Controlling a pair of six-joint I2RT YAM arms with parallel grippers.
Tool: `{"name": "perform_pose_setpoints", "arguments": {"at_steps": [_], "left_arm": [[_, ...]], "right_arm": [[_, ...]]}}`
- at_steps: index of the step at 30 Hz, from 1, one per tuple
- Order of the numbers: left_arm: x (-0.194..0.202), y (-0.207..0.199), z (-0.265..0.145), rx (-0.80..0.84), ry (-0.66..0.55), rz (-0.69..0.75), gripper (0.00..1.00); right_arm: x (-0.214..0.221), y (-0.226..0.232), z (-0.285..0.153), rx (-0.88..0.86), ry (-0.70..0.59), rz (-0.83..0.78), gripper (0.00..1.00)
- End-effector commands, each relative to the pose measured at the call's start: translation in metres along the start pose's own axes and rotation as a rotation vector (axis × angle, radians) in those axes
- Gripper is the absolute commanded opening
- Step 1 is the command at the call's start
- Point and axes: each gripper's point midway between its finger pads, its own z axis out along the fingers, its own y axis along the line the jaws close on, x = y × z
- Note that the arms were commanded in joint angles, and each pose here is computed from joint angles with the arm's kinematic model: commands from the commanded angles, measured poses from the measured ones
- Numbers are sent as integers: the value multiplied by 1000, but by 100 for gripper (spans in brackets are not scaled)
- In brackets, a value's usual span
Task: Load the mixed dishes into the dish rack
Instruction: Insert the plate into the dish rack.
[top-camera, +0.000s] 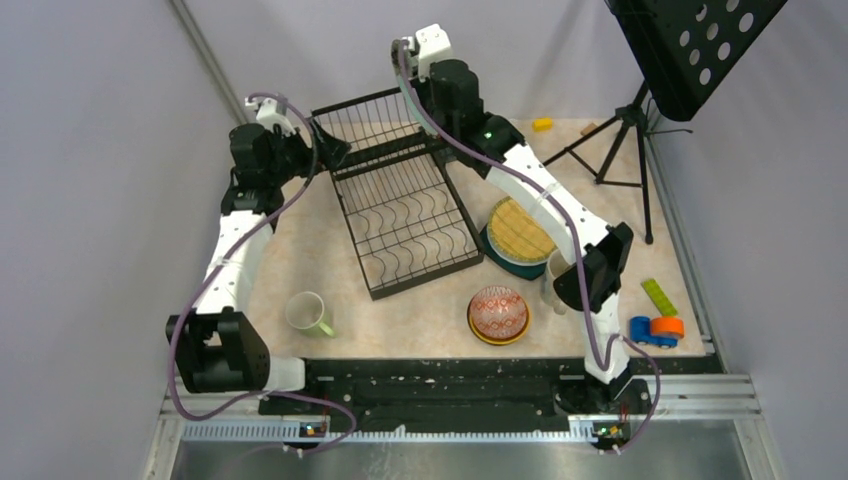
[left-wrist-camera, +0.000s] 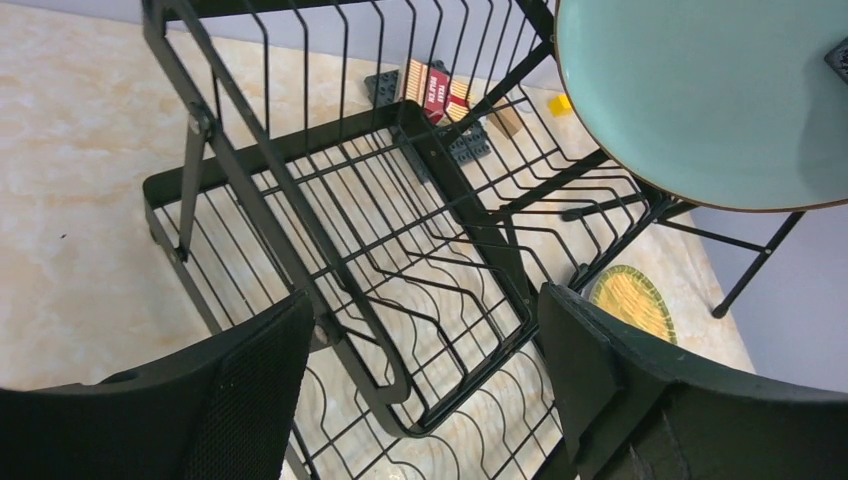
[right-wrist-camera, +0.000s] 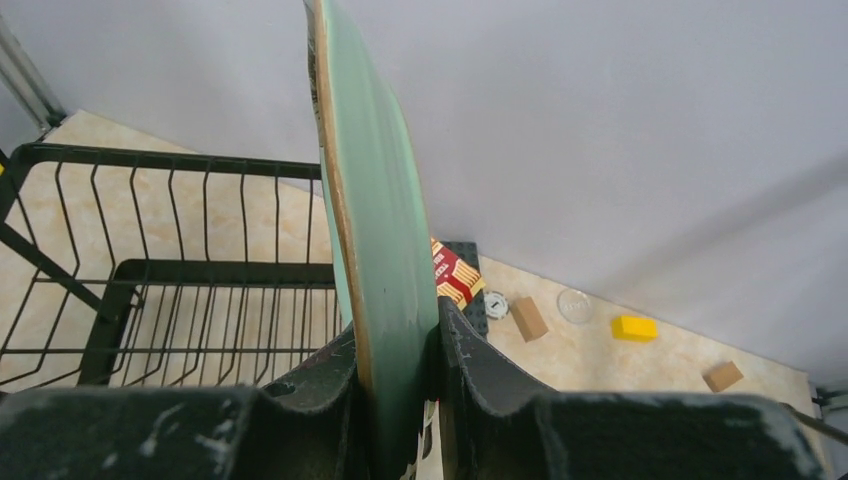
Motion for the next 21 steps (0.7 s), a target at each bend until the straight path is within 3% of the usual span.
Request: {"name": "perform_pose_setpoints", "arguments": {"at_steps": [1,21], "left_arm": [[-6,-1,-11,-15,-21,15,86],[-4,-6,-10,20,-28,-4,84]], "right_arm": [[-88,-28,-17,106,-252,109,0],[-61,-18,9,241,-239,160,0]]}}
